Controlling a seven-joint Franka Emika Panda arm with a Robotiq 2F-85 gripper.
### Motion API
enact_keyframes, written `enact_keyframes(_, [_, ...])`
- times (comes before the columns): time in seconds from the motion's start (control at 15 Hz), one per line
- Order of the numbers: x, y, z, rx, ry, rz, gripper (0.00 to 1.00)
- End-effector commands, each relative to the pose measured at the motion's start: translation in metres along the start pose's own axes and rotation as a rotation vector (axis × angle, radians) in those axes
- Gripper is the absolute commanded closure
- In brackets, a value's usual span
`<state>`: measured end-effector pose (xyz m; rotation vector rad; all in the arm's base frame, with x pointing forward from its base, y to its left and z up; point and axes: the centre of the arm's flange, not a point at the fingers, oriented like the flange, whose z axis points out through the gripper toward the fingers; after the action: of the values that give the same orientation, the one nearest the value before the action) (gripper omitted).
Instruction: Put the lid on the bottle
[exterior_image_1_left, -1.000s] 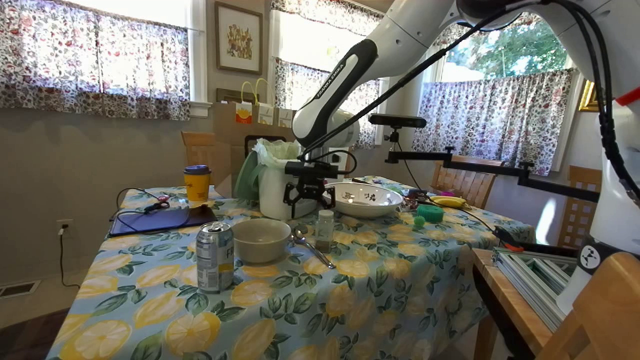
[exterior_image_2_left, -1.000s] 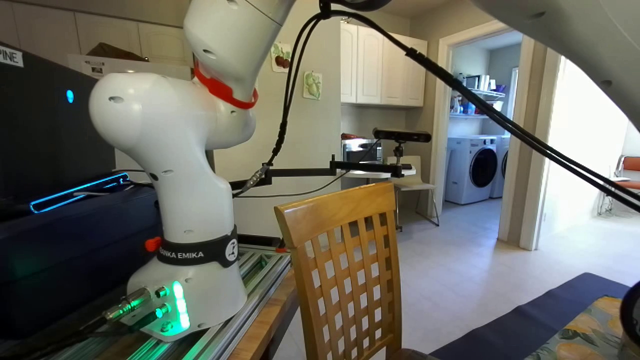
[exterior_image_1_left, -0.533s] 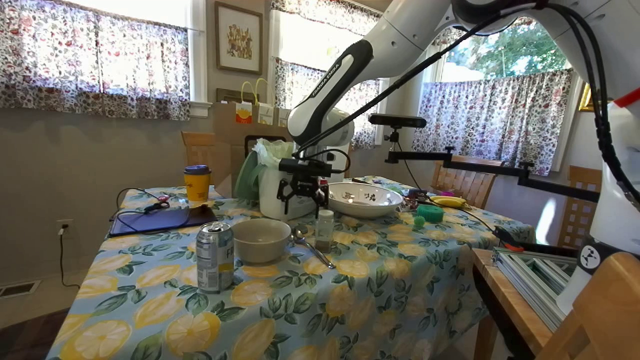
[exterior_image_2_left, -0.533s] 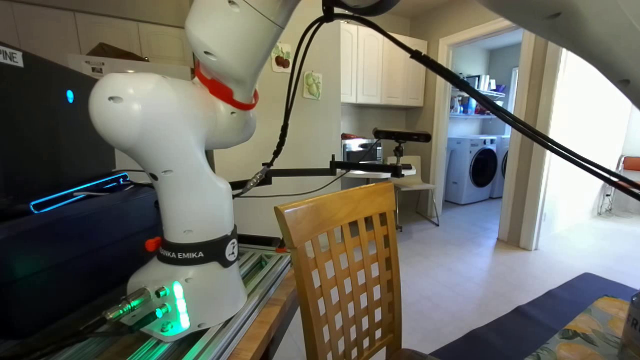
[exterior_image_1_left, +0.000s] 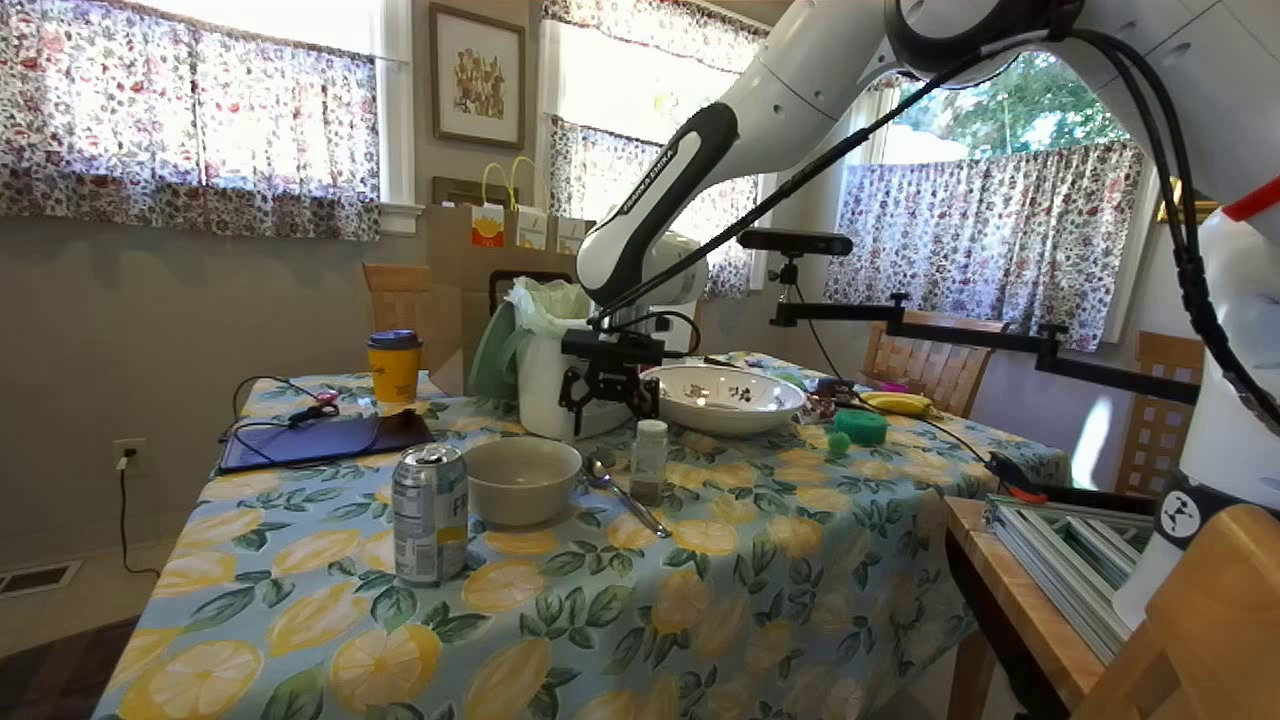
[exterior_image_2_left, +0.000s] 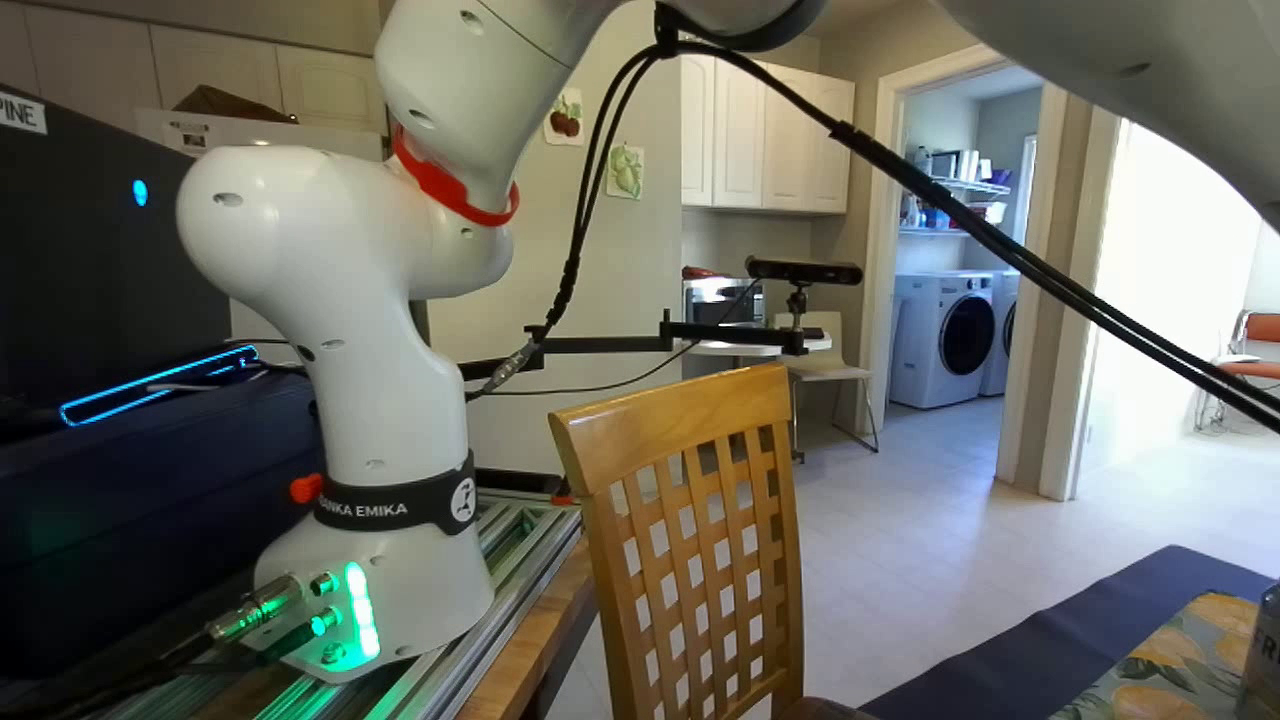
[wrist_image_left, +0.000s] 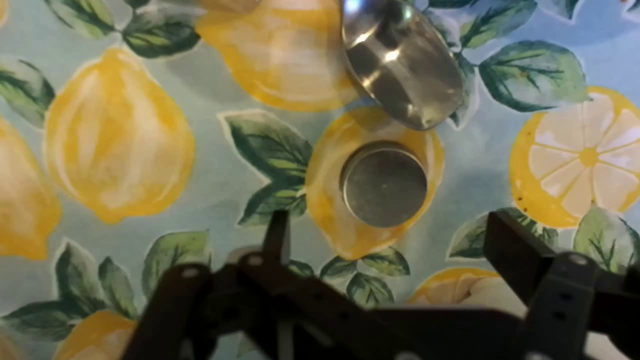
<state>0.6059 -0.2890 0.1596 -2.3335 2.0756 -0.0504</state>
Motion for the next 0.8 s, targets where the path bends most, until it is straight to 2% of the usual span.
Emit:
enact_keyframes(0.0, [0.011,-0.003,0.009,0.006,0.0,-0.003,0.0])
enact_keyframes(0.73, [0.002,0.004,0.022,-0.01,-0.01,-0.017,0.0])
